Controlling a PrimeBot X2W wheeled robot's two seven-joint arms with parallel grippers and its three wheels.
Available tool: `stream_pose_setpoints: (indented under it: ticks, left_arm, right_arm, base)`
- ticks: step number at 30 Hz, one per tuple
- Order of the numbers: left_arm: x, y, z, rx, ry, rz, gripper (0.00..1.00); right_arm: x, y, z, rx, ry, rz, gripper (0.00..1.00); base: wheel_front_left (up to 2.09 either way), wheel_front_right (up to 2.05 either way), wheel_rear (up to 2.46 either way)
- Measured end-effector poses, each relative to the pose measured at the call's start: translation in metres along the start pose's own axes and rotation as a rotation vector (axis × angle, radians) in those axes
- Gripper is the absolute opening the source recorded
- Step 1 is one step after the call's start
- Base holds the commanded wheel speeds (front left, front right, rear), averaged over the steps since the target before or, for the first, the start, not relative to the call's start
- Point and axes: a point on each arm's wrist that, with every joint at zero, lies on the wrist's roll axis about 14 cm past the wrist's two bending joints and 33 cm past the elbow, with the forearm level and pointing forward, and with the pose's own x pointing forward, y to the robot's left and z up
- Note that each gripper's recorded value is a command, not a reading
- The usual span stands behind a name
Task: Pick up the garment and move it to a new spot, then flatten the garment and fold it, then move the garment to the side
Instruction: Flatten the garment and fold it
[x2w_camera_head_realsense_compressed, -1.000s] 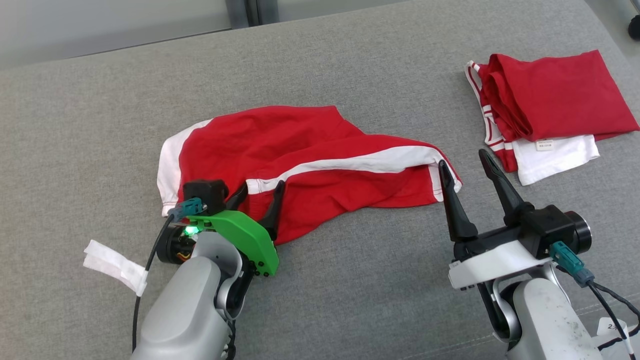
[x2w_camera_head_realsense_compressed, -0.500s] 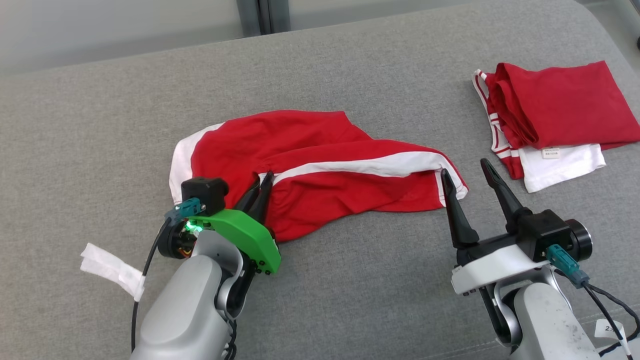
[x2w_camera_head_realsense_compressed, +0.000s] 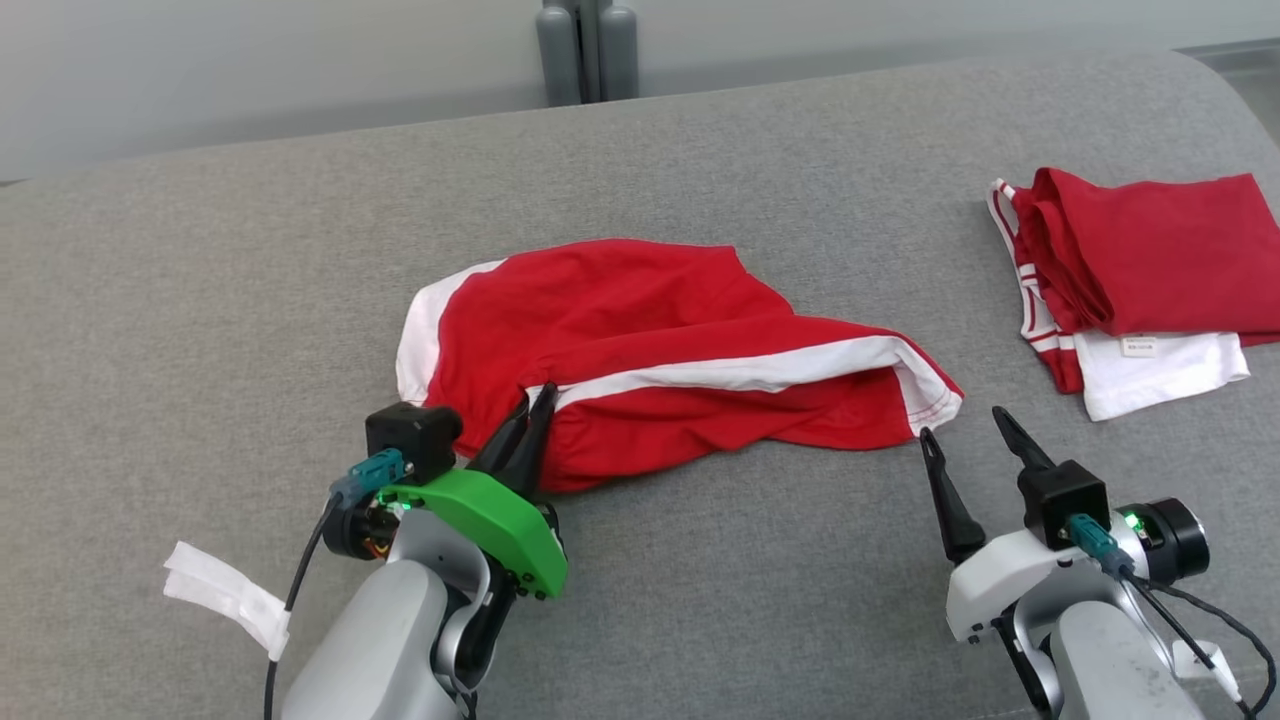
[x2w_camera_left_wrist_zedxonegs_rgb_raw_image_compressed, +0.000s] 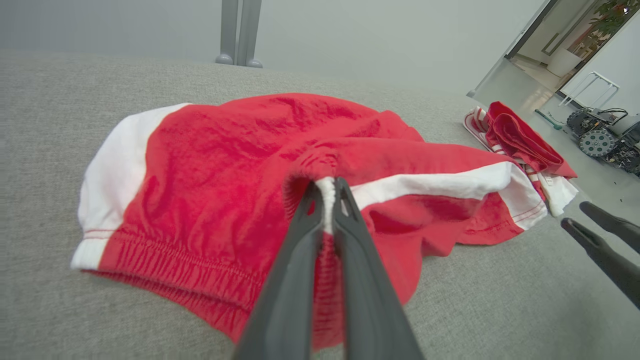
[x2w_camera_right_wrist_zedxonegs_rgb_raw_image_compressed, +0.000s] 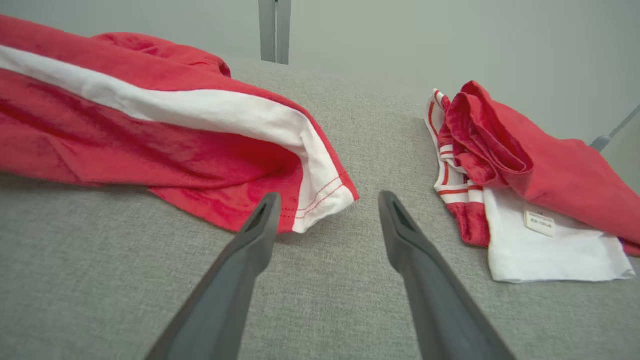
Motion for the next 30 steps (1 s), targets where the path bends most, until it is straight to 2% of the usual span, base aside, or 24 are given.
stream_pose_setpoints:
  ticks: [10,17,18,19,20,21,26,30]
  left_arm:
    - [-0.006,-0.006,0.005,0.001,-0.014,-0.015,0.00]
    - [-0.004,-0.005,0.003,-0.002,-0.006,-0.019,0.00]
    - [-0.004,-0.004,0.003,-0.001,-0.006,-0.017,0.00]
    - [-0.005,-0.003,0.003,0.000,-0.005,-0.015,0.00]
    - [-0.005,-0.002,0.003,0.002,-0.003,-0.013,0.00]
    - [-0.005,0.000,0.003,0.004,-0.002,-0.011,0.00]
    - [-0.006,0.002,0.007,0.009,-0.008,-0.004,0.00]
    - [-0.007,0.002,0.018,0.036,-0.031,-0.011,0.00]
  right_arm:
    - [0.025,0.007,-0.007,-0.169,0.057,0.108,1.00]
    - [0.039,0.010,-0.016,-0.197,0.096,0.139,1.00]
    - [0.040,0.010,-0.017,-0.197,0.102,0.140,0.93]
    - [0.041,0.009,-0.018,-0.196,0.106,0.140,0.45]
    - [0.042,0.009,-0.018,-0.195,0.110,0.138,0.30]
    - [0.043,0.008,-0.019,-0.192,0.113,0.136,0.00]
    - [0.045,0.009,-0.016,-0.196,0.107,0.143,0.00]
    - [0.048,0.009,0.005,-0.198,0.046,0.144,0.00]
  base:
    - [0.00,0.00,0.00]
    - [0.00,0.00,0.00]
    - [0.00,0.00,0.00]
    - [0.00,0.00,0.00]
    - [0.00,0.00,0.00]
    - [0.00,0.00,0.00]
    - [0.00,0.00,0.00]
    - [0.00,0.00,0.00]
